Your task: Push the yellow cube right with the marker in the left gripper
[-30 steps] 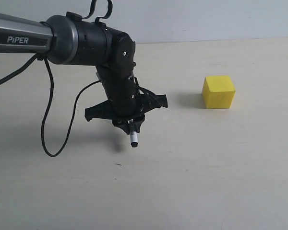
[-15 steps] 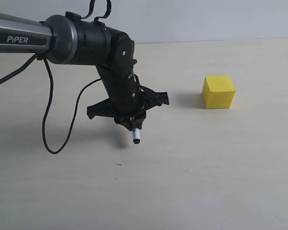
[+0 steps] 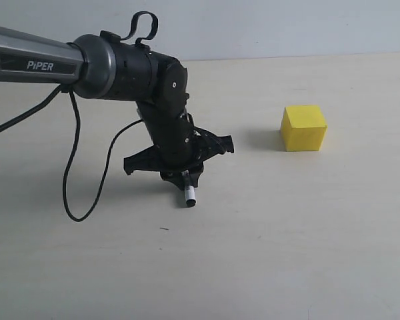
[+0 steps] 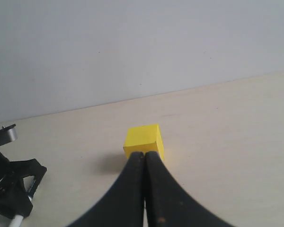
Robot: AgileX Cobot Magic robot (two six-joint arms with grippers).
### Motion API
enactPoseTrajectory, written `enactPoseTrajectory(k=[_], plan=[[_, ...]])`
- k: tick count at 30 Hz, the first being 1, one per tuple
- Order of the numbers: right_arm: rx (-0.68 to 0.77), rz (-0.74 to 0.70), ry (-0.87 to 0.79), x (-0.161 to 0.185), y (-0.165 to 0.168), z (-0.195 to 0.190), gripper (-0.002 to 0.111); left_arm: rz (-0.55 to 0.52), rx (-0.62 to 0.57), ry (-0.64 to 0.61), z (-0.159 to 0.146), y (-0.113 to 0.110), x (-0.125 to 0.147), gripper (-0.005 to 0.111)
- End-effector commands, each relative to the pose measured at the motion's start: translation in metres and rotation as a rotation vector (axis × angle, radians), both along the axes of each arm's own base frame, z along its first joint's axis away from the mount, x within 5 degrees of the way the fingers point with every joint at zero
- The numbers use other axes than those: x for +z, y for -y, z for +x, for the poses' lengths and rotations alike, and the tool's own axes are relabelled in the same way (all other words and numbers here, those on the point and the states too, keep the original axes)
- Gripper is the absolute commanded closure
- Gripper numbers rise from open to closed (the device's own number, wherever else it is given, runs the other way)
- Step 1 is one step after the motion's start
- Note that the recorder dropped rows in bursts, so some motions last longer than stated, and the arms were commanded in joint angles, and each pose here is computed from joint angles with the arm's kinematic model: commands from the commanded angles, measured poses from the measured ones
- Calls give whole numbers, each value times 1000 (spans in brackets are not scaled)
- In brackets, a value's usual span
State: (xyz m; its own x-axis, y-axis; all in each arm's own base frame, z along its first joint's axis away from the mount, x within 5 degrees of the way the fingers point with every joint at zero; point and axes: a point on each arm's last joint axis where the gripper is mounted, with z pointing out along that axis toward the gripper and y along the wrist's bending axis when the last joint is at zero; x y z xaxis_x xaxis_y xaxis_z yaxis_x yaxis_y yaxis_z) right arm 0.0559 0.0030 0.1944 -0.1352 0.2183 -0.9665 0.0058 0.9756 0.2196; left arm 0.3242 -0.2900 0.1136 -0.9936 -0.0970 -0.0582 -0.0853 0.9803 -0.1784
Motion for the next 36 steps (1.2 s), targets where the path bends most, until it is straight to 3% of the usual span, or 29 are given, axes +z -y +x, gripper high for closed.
enactPoseTrajectory(k=[1,5,7,15,20,24,29,33,35,36], plan=[[0,-8,3,-1,0,0,108,-7,25,-21,0,-1,-4,80],[0,-8,3,-1,0,0,108,-9,26,-21,0,-1,-3,60],[0,-8,3,-1,0,0,108,-7,26,-25,0,-2,-3,56],[0,-8,3,-1,0,0,108,-5,-34,-10,-3,-4,15,55],[0,-8,3,-1,0,0,108,-43,-140,74,-5,-6,53,55],[0,-8,3,-1,0,0,108,-81,-302,198,-9,-9,94,56],[0,-8,3,-1,0,0,108,-85,-479,295,-18,-16,130,71],[0,-8,3,-1,0,0,108,-83,-573,344,-27,-23,153,95],[0,-8,3,-1,0,0,108,-96,-571,378,-29,-25,159,107],[0,-8,3,-1,0,0,108,-115,-556,418,-32,-27,164,107]])
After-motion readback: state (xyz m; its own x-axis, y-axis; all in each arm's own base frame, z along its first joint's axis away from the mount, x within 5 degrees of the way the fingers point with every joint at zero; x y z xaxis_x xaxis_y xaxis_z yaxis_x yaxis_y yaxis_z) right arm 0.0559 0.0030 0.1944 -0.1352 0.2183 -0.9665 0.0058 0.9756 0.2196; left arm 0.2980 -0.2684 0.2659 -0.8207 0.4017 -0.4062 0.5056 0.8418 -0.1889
